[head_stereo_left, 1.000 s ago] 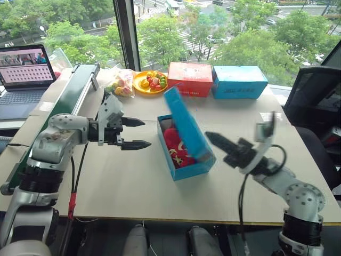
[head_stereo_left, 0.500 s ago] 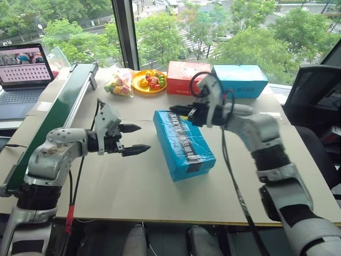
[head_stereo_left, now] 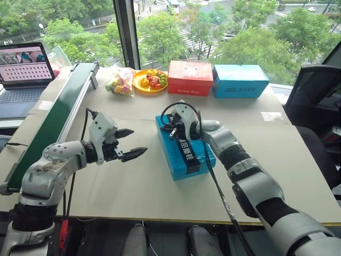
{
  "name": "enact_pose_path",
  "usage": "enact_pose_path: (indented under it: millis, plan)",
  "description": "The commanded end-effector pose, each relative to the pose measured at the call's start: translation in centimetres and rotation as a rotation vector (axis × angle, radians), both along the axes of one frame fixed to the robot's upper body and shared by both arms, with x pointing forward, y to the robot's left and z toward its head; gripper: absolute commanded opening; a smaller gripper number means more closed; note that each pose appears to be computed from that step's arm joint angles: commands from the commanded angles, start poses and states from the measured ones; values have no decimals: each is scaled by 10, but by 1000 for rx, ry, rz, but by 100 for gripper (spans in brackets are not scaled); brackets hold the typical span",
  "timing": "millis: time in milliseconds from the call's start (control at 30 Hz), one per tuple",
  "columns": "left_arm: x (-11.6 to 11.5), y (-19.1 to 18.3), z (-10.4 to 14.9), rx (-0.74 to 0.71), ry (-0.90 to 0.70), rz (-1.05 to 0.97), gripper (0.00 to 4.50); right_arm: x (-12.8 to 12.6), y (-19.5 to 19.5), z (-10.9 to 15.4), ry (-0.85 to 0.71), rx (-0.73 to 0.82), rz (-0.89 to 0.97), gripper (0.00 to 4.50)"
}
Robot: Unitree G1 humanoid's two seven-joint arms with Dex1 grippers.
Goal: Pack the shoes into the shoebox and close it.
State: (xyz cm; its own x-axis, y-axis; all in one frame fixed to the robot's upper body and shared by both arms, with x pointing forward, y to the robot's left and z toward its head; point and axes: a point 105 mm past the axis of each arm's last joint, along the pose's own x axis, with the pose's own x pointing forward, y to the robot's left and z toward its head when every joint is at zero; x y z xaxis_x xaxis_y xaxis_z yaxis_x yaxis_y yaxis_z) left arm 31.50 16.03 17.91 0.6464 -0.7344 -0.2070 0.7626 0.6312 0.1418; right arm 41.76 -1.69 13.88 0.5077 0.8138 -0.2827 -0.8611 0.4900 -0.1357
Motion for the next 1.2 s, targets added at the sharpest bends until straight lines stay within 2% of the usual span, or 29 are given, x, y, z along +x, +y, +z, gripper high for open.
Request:
enact_pose_path:
  millis: [33, 133, 267, 367, 467, 567, 733, 833, 933, 1000, 1067, 1200]
  plan:
    - [10, -3, 14, 7, -78, -1, 450, -2, -12, 14, 14, 75, -16, 29]
    - [12, -8, 12, 2, -68, -33, 450, -12, -28, 56, -35, 179, 3, 110]
    - [14, -11, 11, 12, -80, -65, 450, -38, -66, 91, -112, 181, -4, 244]
    - [20, -6, 9, 31, -95, -45, 450, -48, -101, 96, -157, 111, -77, 347]
    - [31, 5, 11, 17, -157, 31, 450, -41, -160, 89, -209, 18, -295, 445]
    - [39, 17, 6, 17, -197, 119, 450, -40, -204, 76, -208, 15, -470, 445]
    - [44, 30, -15, -15, -208, 259, 450, -55, -231, 41, -187, 70, -603, 445]
    - [38, 29, -38, -74, -226, 355, 450, -66, -245, 13, -204, 117, -746, 445]
    - [32, 25, -58, -106, -219, 414, 450, -74, -249, -10, -197, 128, -823, 445]
    - [30, 23, -77, -50, -217, 454, 450, -77, -247, -22, -209, 129, -855, 445]
    - [30, 23, -88, 0, -239, 492, 450, -78, -242, -28, -207, 150, -865, 445]
    - [28, 21, -100, -6, -235, 548, 450, -75, -234, -34, -201, 189, -872, 445]
